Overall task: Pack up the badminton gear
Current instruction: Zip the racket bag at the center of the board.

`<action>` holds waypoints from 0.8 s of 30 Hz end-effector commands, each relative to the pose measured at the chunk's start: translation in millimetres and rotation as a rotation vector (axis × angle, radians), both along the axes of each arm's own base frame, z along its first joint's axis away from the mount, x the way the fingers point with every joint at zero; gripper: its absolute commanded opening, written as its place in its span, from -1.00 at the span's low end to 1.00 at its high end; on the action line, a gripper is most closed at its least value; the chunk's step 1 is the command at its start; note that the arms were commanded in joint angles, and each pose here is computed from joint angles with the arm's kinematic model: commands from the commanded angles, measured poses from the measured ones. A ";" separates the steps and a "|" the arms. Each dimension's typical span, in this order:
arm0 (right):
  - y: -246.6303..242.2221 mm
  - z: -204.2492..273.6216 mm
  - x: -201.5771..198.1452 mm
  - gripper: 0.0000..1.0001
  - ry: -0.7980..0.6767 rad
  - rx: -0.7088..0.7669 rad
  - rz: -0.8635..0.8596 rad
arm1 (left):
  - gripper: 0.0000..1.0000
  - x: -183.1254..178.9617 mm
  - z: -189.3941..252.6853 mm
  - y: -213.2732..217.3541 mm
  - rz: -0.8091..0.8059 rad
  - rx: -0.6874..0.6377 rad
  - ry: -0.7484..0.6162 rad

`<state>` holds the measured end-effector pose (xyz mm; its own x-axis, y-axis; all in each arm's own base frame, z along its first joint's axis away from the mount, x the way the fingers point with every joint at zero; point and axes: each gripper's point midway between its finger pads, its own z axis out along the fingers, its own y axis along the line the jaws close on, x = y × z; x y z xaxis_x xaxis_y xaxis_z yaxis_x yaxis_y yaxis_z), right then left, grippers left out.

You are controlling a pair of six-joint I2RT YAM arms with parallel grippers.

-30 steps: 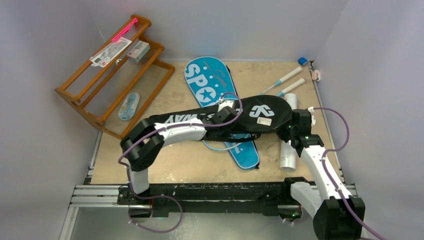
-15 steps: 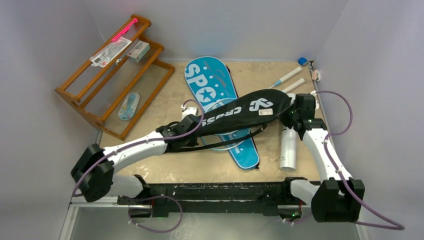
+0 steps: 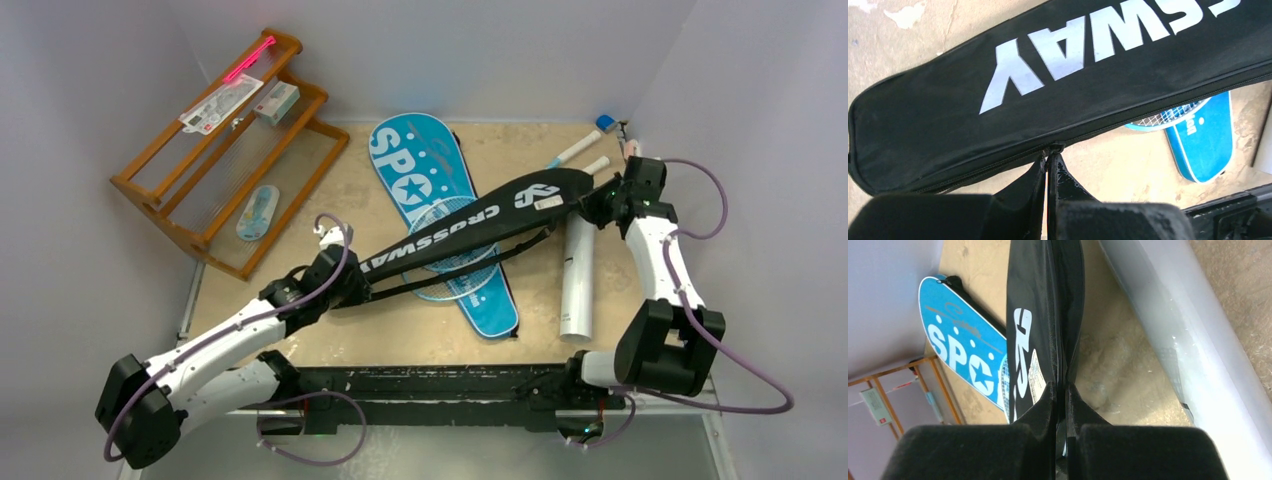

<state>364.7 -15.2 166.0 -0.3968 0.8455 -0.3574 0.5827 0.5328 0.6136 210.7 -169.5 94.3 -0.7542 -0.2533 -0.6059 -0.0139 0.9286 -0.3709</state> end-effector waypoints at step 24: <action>-53.2 55.5 53.1 -1.00 -0.178 -0.044 -0.070 | -0.89 -29.5 -6.3 21.7 0.084 -0.151 0.018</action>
<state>400.9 -68.7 175.1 -0.2919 0.8784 -0.3783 0.6275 0.4744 0.6174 168.2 -126.1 66.1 -0.7287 -0.4798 -0.4887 -0.2548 0.8523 -0.4568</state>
